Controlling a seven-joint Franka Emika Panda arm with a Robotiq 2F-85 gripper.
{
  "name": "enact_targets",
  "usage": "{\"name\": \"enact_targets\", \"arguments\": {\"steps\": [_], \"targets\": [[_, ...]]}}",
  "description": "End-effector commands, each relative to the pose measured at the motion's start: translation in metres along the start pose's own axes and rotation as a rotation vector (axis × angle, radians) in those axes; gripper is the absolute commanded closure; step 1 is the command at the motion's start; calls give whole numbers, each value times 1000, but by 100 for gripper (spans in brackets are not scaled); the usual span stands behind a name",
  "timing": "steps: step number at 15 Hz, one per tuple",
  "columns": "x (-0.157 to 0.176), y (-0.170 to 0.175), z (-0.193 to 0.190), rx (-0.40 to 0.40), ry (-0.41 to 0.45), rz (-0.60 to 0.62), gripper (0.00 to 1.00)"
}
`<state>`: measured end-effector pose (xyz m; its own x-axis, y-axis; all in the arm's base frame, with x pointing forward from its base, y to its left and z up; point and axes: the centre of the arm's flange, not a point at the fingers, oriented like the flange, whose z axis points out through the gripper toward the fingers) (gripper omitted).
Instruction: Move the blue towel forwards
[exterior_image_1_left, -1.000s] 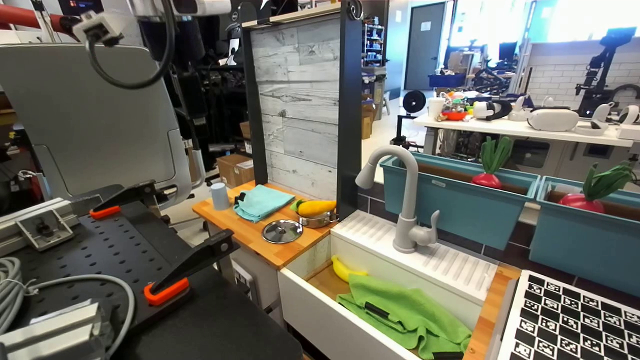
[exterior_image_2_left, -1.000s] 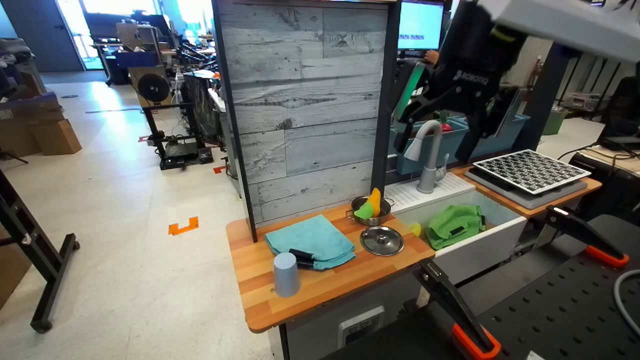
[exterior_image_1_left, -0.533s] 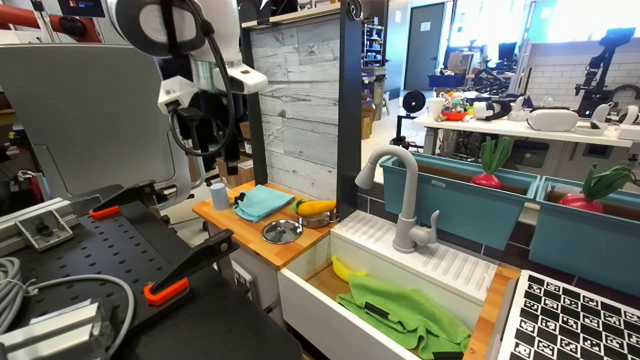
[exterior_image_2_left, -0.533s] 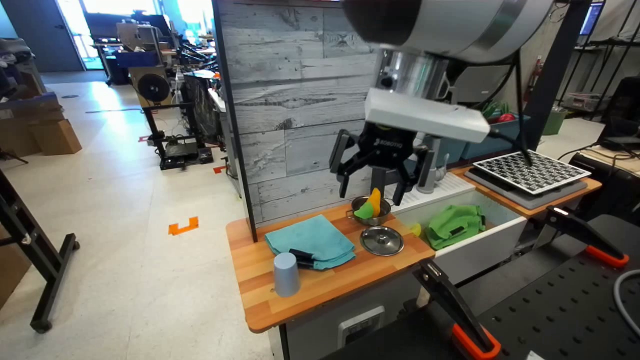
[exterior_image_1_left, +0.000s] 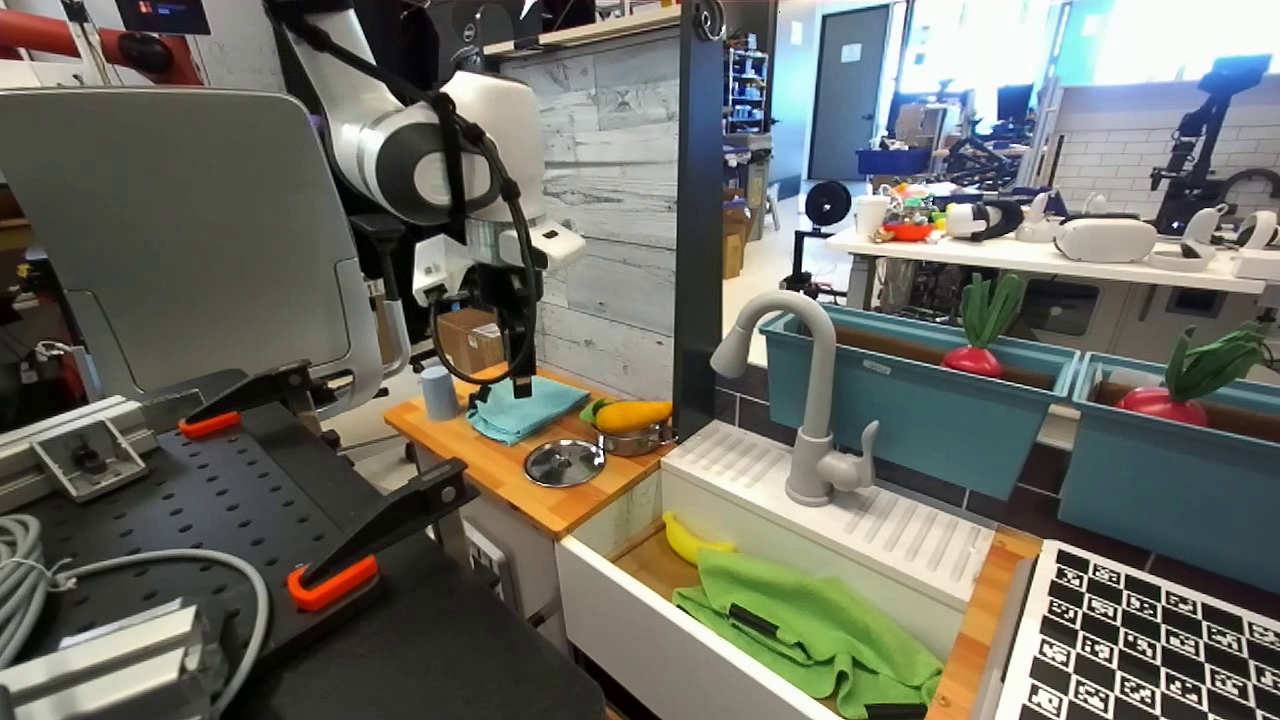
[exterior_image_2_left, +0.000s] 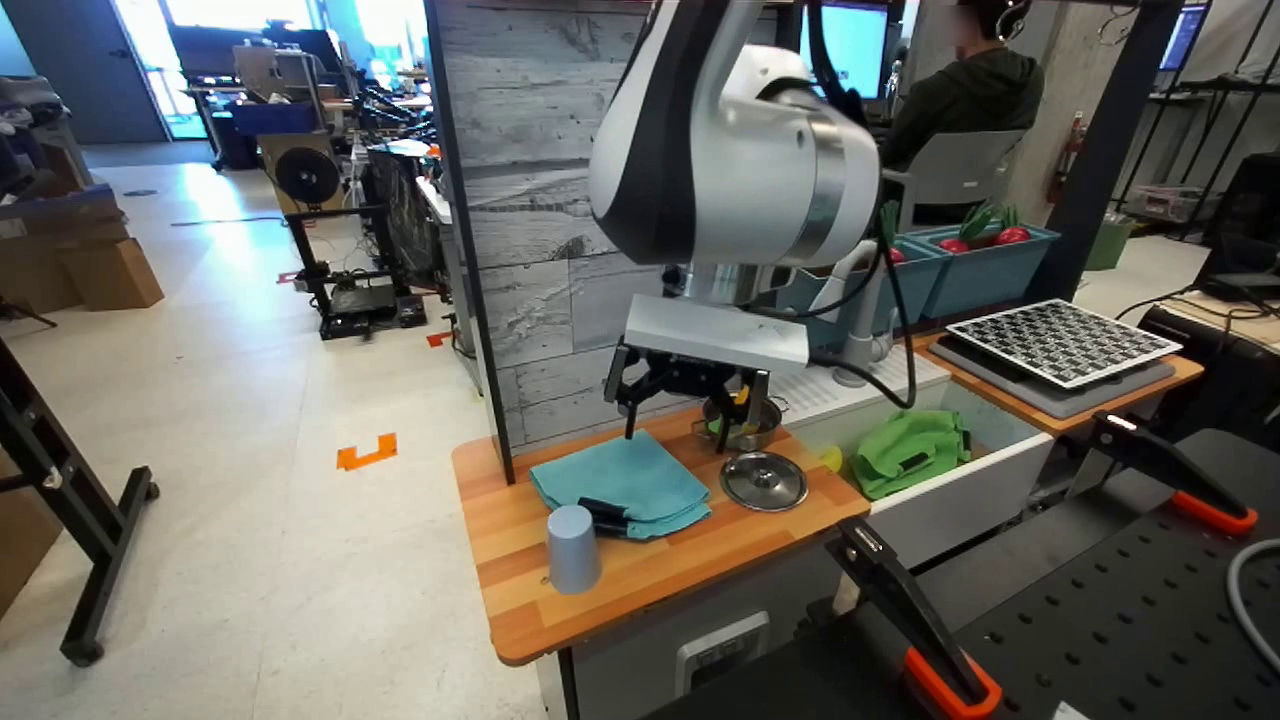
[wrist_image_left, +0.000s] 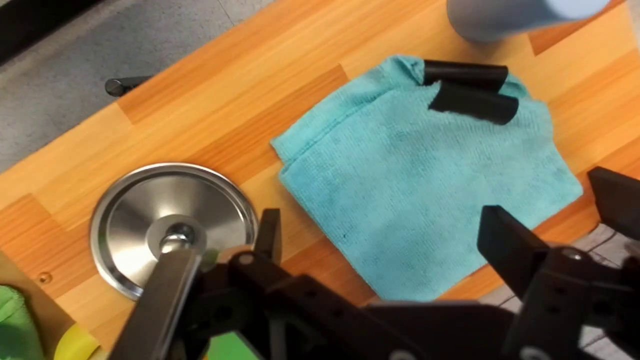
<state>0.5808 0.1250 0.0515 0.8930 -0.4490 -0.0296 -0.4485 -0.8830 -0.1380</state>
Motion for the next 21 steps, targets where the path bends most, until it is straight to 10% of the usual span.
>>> {"name": "enact_targets", "arguments": {"steps": [1,21], "targets": [[25,-35,27,-32,14,23,0],[22,-87,83,-159,-10,-14,0]]}}
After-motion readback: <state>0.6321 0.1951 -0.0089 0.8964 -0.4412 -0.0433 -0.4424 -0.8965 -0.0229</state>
